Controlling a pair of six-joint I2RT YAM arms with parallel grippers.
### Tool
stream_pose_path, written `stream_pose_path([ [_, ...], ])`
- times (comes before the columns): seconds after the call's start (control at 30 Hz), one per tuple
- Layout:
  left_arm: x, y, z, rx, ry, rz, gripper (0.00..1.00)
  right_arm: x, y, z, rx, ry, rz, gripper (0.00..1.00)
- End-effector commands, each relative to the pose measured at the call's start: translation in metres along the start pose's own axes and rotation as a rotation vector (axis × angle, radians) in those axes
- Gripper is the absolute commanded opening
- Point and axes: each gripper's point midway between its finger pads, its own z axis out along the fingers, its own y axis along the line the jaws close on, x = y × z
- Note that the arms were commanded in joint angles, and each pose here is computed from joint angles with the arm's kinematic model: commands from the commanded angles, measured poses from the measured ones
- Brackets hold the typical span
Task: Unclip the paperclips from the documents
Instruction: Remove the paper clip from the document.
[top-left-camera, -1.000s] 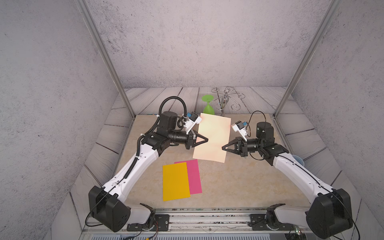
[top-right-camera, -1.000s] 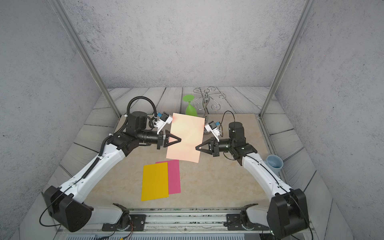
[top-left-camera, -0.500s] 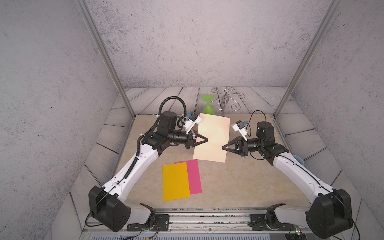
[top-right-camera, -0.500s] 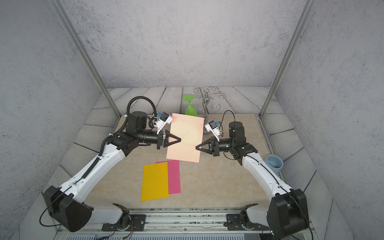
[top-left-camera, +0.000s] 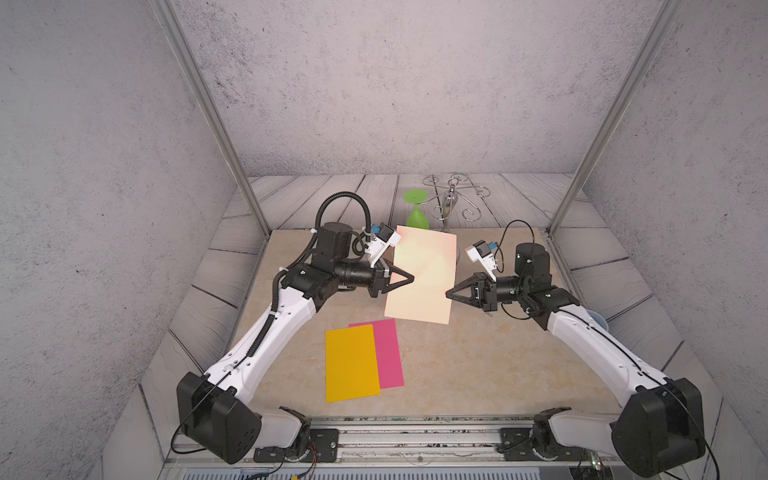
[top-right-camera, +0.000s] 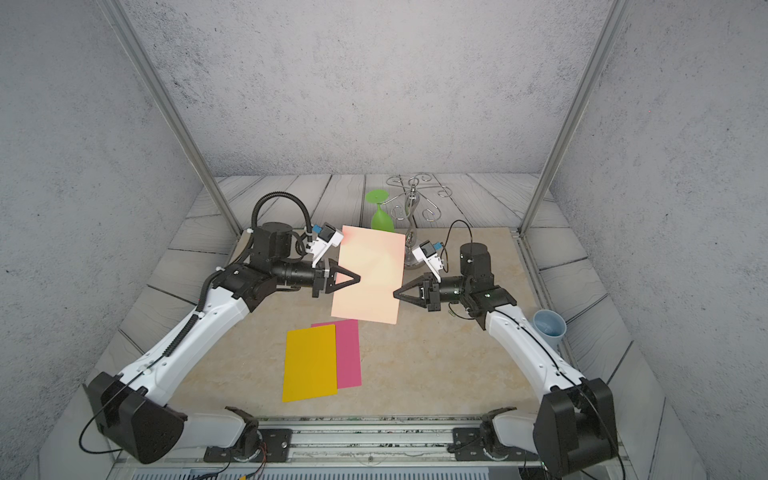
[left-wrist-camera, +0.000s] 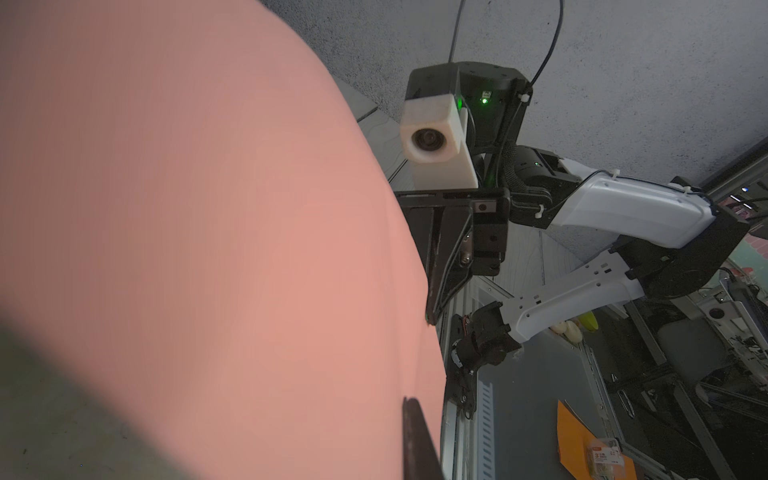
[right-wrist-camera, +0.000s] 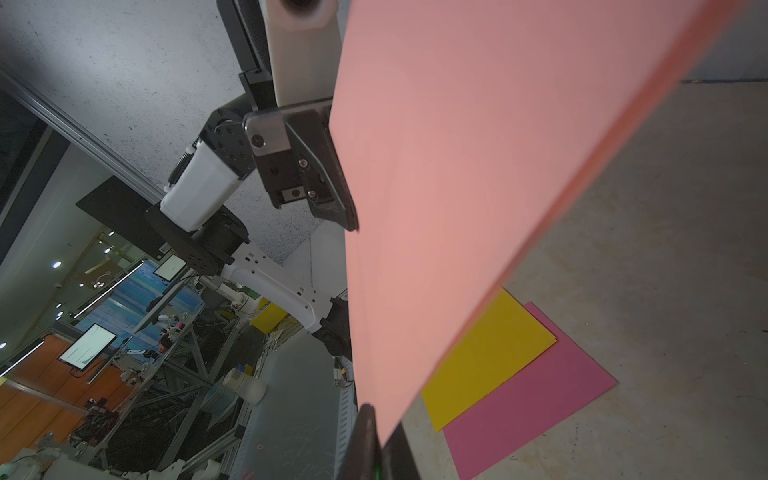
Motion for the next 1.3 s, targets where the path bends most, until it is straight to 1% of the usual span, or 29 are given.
stream_pose_path([
  [0.0, -0.004, -0.004, -0.006, 0.002, -0.010, 0.027, 0.00, -0.005, 0.000, -0.002, 0.004, -0.006, -0.023, 0.08],
  [0.63, 0.000, -0.001, -0.012, -0.016, -0.009, 0.024, 0.00, -0.002, -0.006, -0.006, 0.024, -0.006, -0.011, 0.08],
  [0.9, 0.005, 0.003, -0.015, -0.048, -0.007, 0.015, 0.00, 0.002, -0.015, -0.009, 0.057, -0.004, 0.009, 0.08],
  [1.03, 0.011, 0.010, -0.018, -0.096, -0.005, -0.003, 0.00, 0.006, -0.040, -0.015, 0.159, -0.007, 0.066, 0.08],
  [1.13, 0.022, 0.019, -0.020, -0.149, 0.000, -0.034, 0.00, 0.013, -0.076, -0.028, 0.289, -0.027, 0.162, 0.08],
  [1.27, 0.039, 0.031, -0.023, -0.220, 0.006, -0.084, 0.00, 0.035, -0.132, -0.053, 0.481, -0.051, 0.329, 0.08],
])
